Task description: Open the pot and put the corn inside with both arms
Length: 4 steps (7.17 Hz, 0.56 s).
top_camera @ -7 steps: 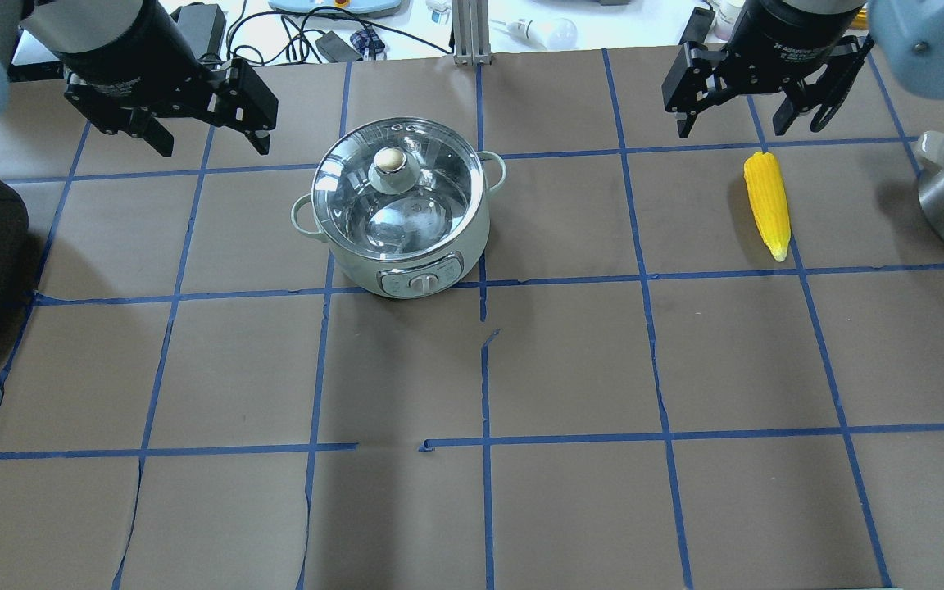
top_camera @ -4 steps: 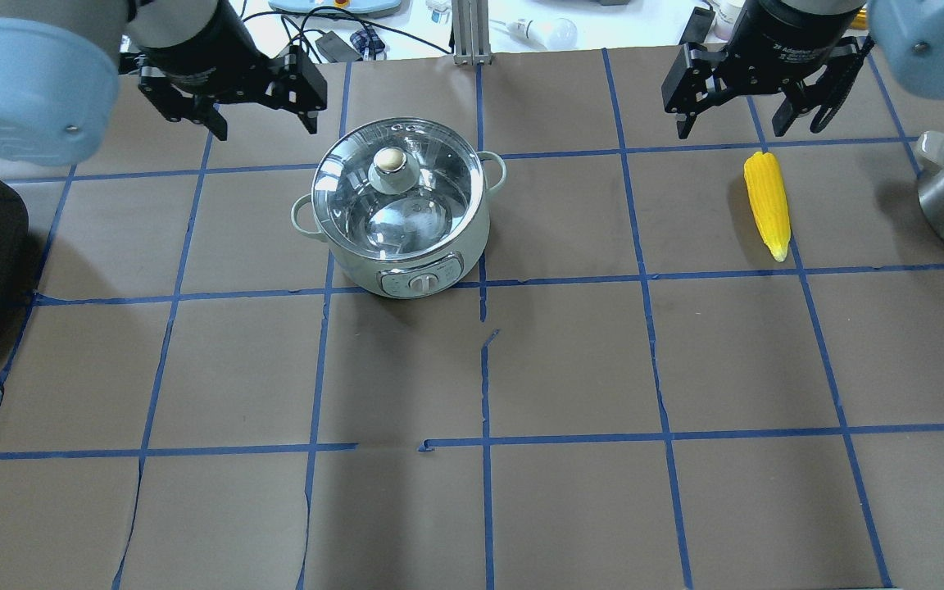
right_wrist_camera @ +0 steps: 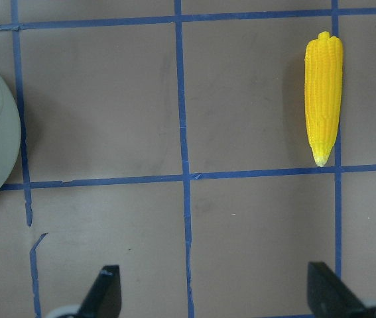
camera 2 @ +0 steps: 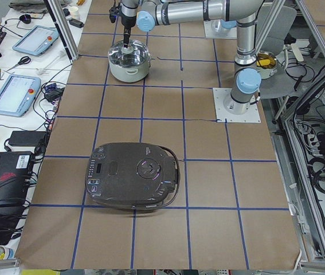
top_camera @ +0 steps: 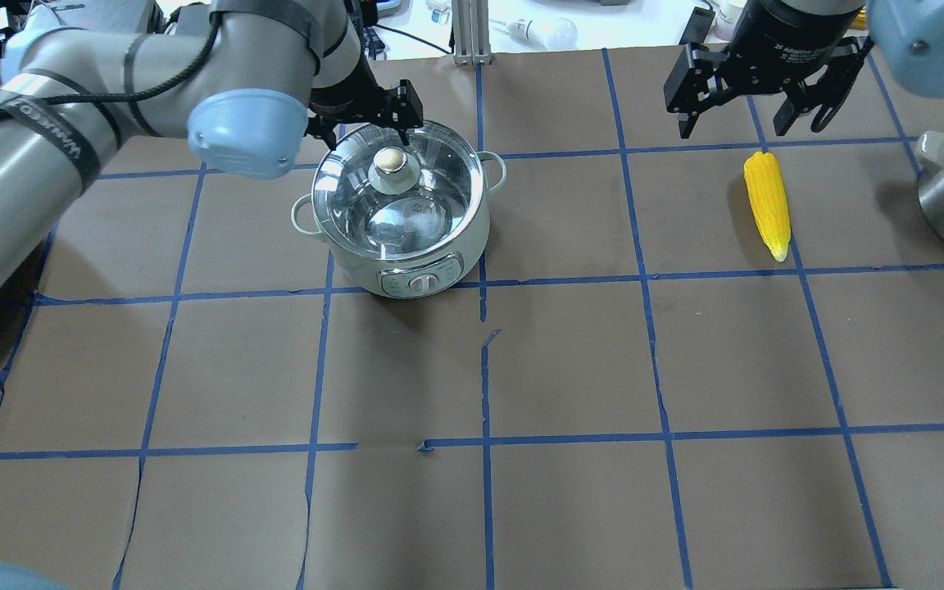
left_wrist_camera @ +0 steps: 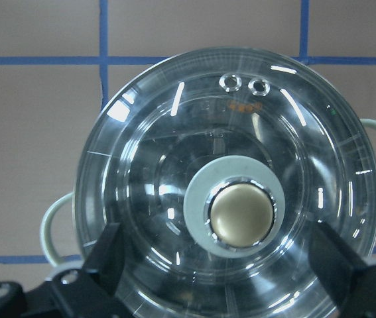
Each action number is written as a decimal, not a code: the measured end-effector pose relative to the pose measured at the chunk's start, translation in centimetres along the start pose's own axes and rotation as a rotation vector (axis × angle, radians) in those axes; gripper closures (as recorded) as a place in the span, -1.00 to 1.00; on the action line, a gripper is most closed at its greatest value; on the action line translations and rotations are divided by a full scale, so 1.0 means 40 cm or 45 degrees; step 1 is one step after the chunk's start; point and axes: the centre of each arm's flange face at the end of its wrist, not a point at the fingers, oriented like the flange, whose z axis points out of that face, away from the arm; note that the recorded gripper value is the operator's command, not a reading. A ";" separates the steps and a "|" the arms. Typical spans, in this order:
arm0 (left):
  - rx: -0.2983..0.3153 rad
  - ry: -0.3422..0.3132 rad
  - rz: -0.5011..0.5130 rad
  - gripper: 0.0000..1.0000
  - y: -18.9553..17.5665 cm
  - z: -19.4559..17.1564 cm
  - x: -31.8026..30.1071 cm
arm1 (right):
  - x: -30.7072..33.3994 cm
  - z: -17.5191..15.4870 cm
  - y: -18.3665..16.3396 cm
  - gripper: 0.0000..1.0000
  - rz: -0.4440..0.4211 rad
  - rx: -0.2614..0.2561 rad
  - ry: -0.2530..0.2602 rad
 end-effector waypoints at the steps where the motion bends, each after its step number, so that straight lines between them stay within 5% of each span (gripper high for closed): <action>1: -0.010 -0.002 0.009 -0.86 -0.002 0.039 0.017 | 0.029 0.005 -0.013 -1.00 0.022 0.000 0.011; 4: -0.032 -0.008 0.008 -0.46 -0.009 0.108 0.027 | 0.222 0.128 -0.103 -1.00 0.092 -0.104 0.022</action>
